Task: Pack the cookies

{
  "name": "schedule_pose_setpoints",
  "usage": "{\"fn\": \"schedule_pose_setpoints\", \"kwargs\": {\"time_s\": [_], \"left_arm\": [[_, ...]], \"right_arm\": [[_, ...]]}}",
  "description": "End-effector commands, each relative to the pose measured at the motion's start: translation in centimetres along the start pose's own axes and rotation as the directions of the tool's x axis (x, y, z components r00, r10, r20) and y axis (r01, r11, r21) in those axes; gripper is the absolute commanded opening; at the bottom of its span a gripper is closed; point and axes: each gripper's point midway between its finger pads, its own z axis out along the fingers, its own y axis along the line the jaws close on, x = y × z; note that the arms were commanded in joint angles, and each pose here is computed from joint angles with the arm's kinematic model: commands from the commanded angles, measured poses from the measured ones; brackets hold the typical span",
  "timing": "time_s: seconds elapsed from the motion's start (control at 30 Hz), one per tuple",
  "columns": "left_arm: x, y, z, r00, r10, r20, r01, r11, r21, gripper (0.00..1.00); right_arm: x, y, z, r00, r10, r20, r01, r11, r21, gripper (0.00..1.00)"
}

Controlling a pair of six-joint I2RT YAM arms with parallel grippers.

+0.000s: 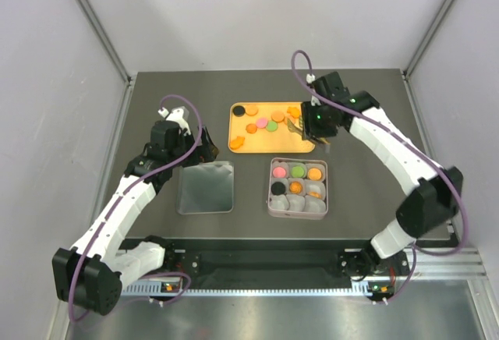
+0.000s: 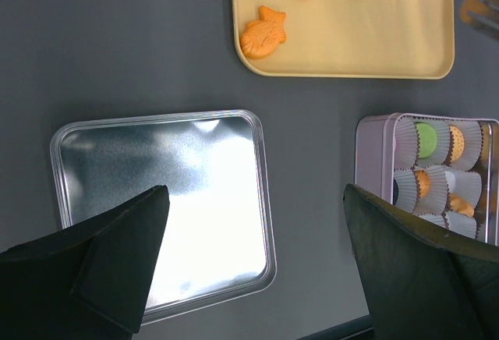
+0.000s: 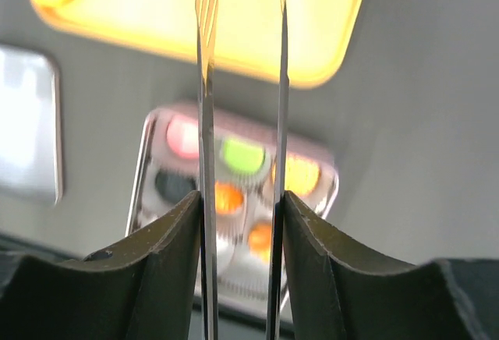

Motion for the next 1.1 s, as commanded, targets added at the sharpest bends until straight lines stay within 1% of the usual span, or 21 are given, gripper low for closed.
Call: {"fn": "schedule_pose_setpoints", "kwargs": {"time_s": [0.0,0.07,0.13,0.17,0.27,0.5,0.57,0.73,1.07], "left_arm": [[-1.3,-0.6,-0.6,0.999,0.005,0.054,-0.006,1.0,0.023,0.98],[-1.3,-0.5,-0.6,0.999,0.006,0.051,-0.007,1.0,0.018,0.98],[-1.3,-0.4,-0.6,0.998,0.006,0.055,-0.007,1.0,0.015,0.98],[-1.3,-0.4,-0.6,0.999,0.006,0.054,-0.007,1.0,0.013,0.98],[-1.3,-0.3,-0.6,0.998,0.006,0.055,-0.007,1.0,0.011,0.98],[-1.0,-0.3,-0.3,0.999,0.006,0.04,-0.006,1.0,0.011,0.98],[-1.0,-0.3,-0.3,0.999,0.006,0.042,-0.006,1.0,0.01,0.98],[-1.0,-0.2,-0.3,0.999,0.005,0.041,-0.005,1.0,0.005,0.98],[-1.0,-0.2,-0.2,0.999,0.005,0.039,-0.005,1.0,0.006,0.98]], "right_arm": [[-5.8,-0.4,1.5,0.991,-0.016,0.133,0.01,0.999,0.041,0.43],[-7.0,-0.7,3.3,0.992,-0.019,0.126,0.01,0.997,0.071,0.43],[-7.4,-1.5,5.1,0.994,-0.025,0.105,0.013,0.993,0.115,0.43],[-7.8,-1.7,5.4,0.994,-0.026,0.108,0.011,0.992,0.129,0.43],[-7.6,-1.3,6.8,0.996,-0.021,0.09,0.012,0.995,0.103,0.42],[-6.6,-0.7,7.8,0.998,-0.011,0.069,0.007,0.998,0.062,0.43],[-6.5,-0.6,8.0,0.998,-0.009,0.068,0.005,0.998,0.056,0.45],[-5.6,-0.8,8.9,0.999,-0.008,0.037,0.006,0.998,0.059,0.45],[-4.9,-1.2,9.9,1.0,0.009,0.02,-0.01,0.998,0.055,0.45]]}}
